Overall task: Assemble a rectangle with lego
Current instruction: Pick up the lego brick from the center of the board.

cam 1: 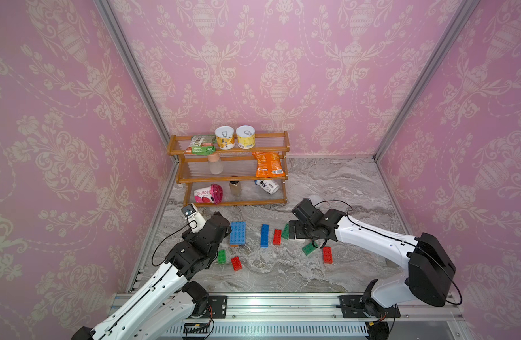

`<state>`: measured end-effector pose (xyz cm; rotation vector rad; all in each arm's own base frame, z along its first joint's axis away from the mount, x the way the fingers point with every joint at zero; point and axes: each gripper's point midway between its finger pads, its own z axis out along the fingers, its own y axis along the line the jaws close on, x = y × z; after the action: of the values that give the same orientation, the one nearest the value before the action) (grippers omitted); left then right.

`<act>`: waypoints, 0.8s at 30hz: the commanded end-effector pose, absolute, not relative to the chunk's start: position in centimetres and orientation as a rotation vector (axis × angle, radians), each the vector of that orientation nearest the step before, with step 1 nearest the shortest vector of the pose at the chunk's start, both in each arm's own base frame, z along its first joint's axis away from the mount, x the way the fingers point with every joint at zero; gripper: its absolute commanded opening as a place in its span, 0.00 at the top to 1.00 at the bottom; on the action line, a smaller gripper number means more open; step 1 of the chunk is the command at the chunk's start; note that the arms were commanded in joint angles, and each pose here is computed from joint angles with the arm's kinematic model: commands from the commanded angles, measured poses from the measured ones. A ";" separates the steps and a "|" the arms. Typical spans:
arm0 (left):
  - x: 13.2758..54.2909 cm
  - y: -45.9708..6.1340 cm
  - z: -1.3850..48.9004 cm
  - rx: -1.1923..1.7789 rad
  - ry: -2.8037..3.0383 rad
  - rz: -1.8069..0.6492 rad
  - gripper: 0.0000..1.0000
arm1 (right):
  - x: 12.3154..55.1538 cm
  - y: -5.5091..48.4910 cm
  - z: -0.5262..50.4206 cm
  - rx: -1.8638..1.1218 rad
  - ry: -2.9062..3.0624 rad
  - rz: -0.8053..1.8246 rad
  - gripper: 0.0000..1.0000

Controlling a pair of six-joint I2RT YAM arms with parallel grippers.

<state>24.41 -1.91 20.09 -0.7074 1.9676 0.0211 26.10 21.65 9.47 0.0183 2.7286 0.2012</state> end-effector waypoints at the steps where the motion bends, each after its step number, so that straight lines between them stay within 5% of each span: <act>1: 24.8 -1.1 20.2 -0.691 1.946 0.086 0.01 | 25.7 22.0 8.7 0.100 2.778 0.201 0.00; 24: 25.4 -1.3 18.3 -0.703 2.013 0.070 0.01 | 26.7 23.3 3.6 0.079 2.882 0.065 0.06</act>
<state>25.53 -1.33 18.83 -0.7194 1.9896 0.0620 26.43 23.13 3.73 0.0769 2.8855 0.0945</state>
